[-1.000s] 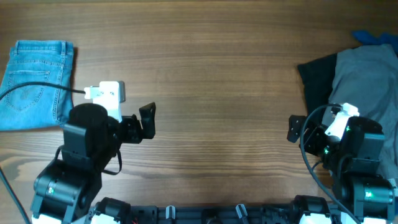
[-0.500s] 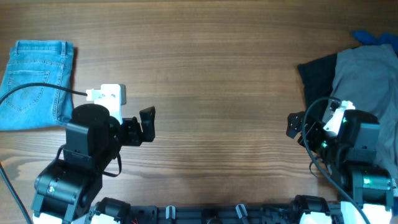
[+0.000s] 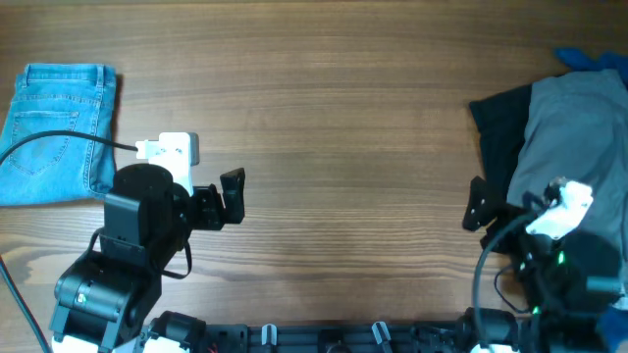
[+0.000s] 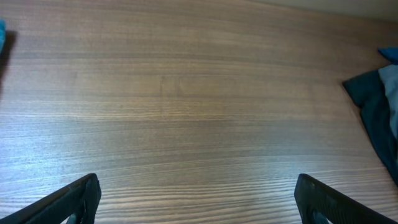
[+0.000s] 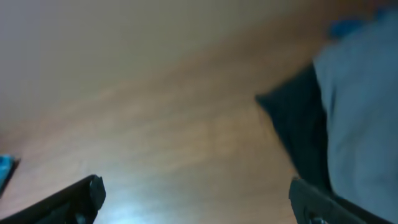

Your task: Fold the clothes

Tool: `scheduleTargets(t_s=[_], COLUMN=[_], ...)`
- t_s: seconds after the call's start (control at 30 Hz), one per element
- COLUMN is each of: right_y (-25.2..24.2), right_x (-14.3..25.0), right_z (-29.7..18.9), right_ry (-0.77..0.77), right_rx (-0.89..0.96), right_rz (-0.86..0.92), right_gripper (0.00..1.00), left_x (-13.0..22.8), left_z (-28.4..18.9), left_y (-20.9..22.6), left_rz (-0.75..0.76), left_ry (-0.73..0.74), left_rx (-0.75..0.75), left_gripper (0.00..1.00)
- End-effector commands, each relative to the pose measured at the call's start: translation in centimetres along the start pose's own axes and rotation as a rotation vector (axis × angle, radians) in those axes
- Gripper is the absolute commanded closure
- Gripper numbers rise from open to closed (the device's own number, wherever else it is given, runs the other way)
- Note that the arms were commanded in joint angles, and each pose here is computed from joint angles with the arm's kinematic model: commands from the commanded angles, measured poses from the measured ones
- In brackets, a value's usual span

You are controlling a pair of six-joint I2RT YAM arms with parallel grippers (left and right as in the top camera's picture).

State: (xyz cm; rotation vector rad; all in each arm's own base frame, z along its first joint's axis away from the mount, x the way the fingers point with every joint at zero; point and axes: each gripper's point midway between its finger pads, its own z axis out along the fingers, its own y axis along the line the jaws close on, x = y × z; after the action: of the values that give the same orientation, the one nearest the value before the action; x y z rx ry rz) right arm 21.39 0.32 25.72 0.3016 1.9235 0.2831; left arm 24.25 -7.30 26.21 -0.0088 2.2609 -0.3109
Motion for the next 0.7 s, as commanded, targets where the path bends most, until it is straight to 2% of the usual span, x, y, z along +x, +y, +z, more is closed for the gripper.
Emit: scheduleTargets(t_s=[0.0, 0.13, 0.3, 0.47, 0.67], right_y=[1.5, 1.9, 2.2, 3.4, 2.1], right_x=[2.1, 3.3, 2.1, 1.6, 4.0], right_z=[0.1, 0.2, 1.0, 1.6, 4.1], right_ry=[-0.078, -0.187, -0.334, -0.465, -0.475], right_rx=[-0.133, -0.199, -0.222, -0.262, -0.238], right_rz=[-0.188, -0.216, -0.238, -0.383, -0.396], right_gripper=[0.00, 0.00, 0.00, 0.00, 0.00], left_x=[0.5, 0.5, 0.5, 0.5, 0.5], left_z=[0.4, 0.4, 0.4, 0.4, 0.4], left_y=[0.3, 0.3, 0.3, 0.3, 0.3], left_rz=[-0.006, -0.006, -0.006, -0.006, -0.006], left_ry=[0.013, 0.013, 0.013, 0.013, 0.013], left_rx=[-0.017, -0.017, -0.017, -0.017, -0.017], left_gripper=[0.00, 0.00, 0.00, 0.00, 0.00])
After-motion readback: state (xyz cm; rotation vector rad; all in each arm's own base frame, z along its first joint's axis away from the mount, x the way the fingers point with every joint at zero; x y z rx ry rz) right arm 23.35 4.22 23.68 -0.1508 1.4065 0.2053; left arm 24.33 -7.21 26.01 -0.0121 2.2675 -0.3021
